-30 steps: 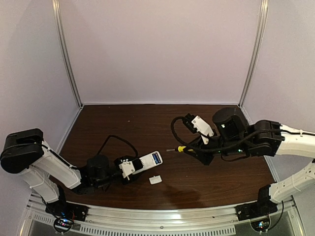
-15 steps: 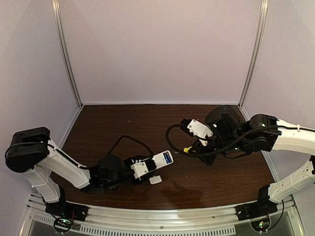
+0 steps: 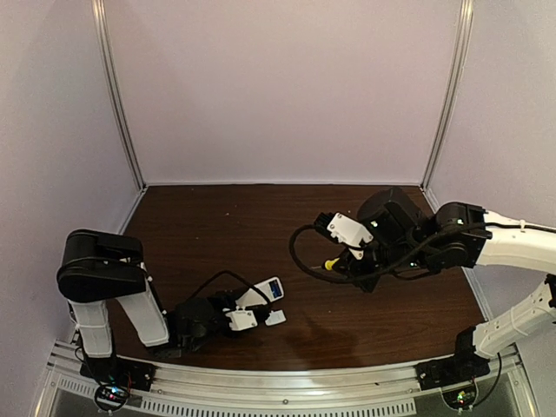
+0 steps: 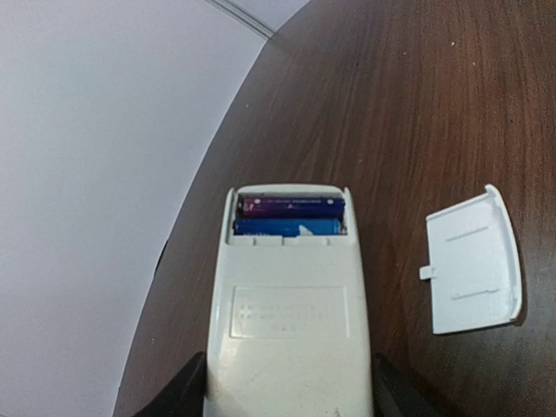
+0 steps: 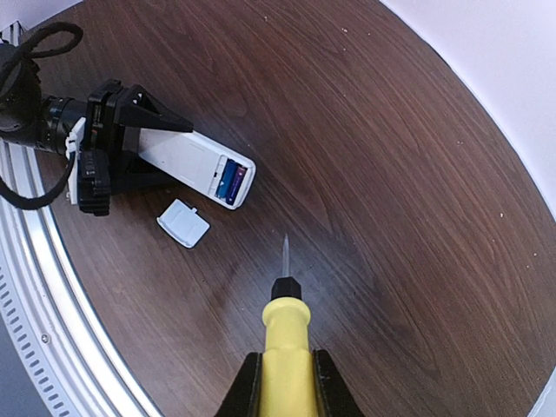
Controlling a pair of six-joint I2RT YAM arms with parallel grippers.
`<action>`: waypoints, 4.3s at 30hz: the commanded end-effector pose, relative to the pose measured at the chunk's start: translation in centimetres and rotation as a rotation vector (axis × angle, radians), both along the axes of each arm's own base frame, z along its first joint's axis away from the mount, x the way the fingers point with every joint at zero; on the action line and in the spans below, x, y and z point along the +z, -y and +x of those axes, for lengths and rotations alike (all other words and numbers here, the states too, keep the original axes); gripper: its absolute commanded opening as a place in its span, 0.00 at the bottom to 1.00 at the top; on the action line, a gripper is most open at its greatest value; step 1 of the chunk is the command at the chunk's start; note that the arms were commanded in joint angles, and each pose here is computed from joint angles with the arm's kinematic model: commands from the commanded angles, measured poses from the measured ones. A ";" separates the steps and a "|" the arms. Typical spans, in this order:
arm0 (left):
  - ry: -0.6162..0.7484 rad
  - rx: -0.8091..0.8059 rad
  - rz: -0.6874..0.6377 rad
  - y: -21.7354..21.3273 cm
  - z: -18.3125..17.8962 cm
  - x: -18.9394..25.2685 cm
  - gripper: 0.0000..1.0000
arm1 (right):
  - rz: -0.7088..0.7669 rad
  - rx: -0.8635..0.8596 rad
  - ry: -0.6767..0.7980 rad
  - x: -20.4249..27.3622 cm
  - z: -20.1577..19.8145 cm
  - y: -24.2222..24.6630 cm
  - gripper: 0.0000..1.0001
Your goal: Unload the batteries from the remote control
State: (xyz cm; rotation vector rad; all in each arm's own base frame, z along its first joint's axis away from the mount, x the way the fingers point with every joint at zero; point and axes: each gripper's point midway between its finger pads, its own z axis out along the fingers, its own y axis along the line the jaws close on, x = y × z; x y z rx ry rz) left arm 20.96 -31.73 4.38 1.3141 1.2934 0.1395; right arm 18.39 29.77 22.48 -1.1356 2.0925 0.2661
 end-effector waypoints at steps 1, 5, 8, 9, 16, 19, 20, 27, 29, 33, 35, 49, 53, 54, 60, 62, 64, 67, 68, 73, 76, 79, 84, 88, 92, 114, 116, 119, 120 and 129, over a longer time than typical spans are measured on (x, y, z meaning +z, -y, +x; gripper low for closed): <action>0.169 -0.068 -0.261 1.5 -0.7 7.5 0.00 | 0.012 -0.003 0.046 1.5 0.4 0.1 0.00; 0.068 -0.125 -0.207 2.8 -1.4 6.9 0.00 | 0.005 0.002 0.043 1.1 0.5 -0.2 0.00; -0.100 -0.188 -0.075 4.7 -2.1 4.6 0.00 | 0.003 0.012 0.040 0.9 0.5 -0.5 0.00; -0.137 -0.203 -0.049 5.1 -2.4 4.2 0.00 | 0.003 0.018 0.035 0.8 0.4 -0.7 0.00; -0.231 -0.272 0.039 5.3 -4.0 2.6 0.00 | -0.036 0.095 -0.021 -0.5 -0.9 -0.9 0.00; -0.246 -0.279 0.051 5.3 -4.2 2.3 0.00 | -0.041 0.123 -0.036 -0.8 -1.5 -1.0 0.00; -0.243 -0.272 0.050 5.2 -4.1 2.3 0.00 | -0.045 0.128 -0.039 -1.0 -1.6 -1.0 0.00; -0.233 -0.263 0.049 5.0 -3.9 2.5 0.00 | -0.092 0.170 -0.051 -2.2 -2.5 -1.7 0.00; -0.225 -0.262 0.050 4.8 -3.9 2.4 0.00 | -0.094 0.168 -0.036 -2.2 -2.4 -2.0 0.00; -0.221 -0.264 0.049 4.6 -4.0 2.5 0.00 | -0.085 0.175 -0.027 -2.6 -2.2 -2.9 0.00; -0.220 -0.261 0.052 4.6 -3.9 2.4 0.00 | -0.089 0.182 -0.028 -3.2 -2.3 -3.3 0.00; -0.200 -0.236 0.088 4.2 -3.5 1.5 0.00 | -0.108 0.191 -0.015 -6.2 -1.7 -4.9 0.00; -0.198 -0.227 0.108 4.2 -3.3 1.0 0.00 | -0.124 0.196 -0.026 -7.3 -1.7 -5.0 0.00; -0.199 -0.225 0.112 4.2 -3.3 0.8 0.00 | -0.126 0.195 -0.027 -7.4 -1.7 -5.0 0.00; -0.197 -0.219 0.122 4.1 -3.1 0.5 0.00 | -0.156 0.188 -0.027 -8.5 -1.5 -4.9 0.00; -0.197 -0.218 0.123 4.1 -3.1 0.4 0.00 | -0.167 0.186 -0.031 -9.0 -1.4 -4.9 0.00; -0.196 -0.220 0.125 4.1 -3.1 0.3 0.00 | -0.170 0.188 -0.032 -9.3 -1.4 -5.0 0.00; -0.194 -0.219 0.129 4.1 -3.1 0.2 0.00 | -0.166 0.191 -0.031 -9.3 -1.4 -5.2 0.00; -0.193 -0.220 0.131 4.1 -3.1 0.2 0.00 | -0.165 0.192 -0.031 -9.2 -1.4 -5.2 0.00; -0.191 -0.217 0.138 4.1 -3.0 0.0 0.00 | -0.170 0.185 -0.019 -9.2 -1.0 -5.4 0.00; -0.192 -0.214 0.141 4.1 -3.0 -0.1 0.00 | -0.182 0.183 -0.021 -9.5 -1.0 -5.3 0.00; -0.192 -0.215 0.142 4.1 -3.0 -0.1 0.00 | -0.197 0.181 -0.025 -10.0 -1.0 -5.2 0.00; -0.192 -0.216 0.143 4.1 -3.0 -0.1 0.00 | -0.224 0.173 -0.022 -10.5 -0.9 -4.7 0.00; -0.192 -0.217 0.146 4.1 -3.0 -0.2 0.00 | -0.208 0.166 -0.006 -9.8 -0.7 -4.7 0.00; -0.195 -0.216 0.150 4.1 -3.0 -0.3 0.00 | -0.185 0.157 0.013 -8.7 -0.5 -4.6 0.00; -0.212 -0.224 0.169 4.3 -3.1 -0.8 0.00 | -0.188 0.149 0.025 -8.6 -0.2 -4.7 0.00; -0.214 -0.225 0.171 4.3 -3.2 -0.9 0.00 | -0.195 0.151 0.020 -8.8 -0.3 -4.6 0.00; -0.215 -0.224 0.172 4.3 -3.1 -0.9 0.00 | -0.221 0.171 -0.006 -9.9 -0.7 -4.6 0.00; -0.215 -0.225 0.173 4.3 -3.2 -0.9 0.00 | -0.234 0.178 -0.014 -10.4 -0.8 -4.6 0.00; -0.212 -0.221 0.175 4.3 -3.1 -0.9 0.00 | -0.329 0.221 -0.081 -13.4 -1.5 -4.3 0.00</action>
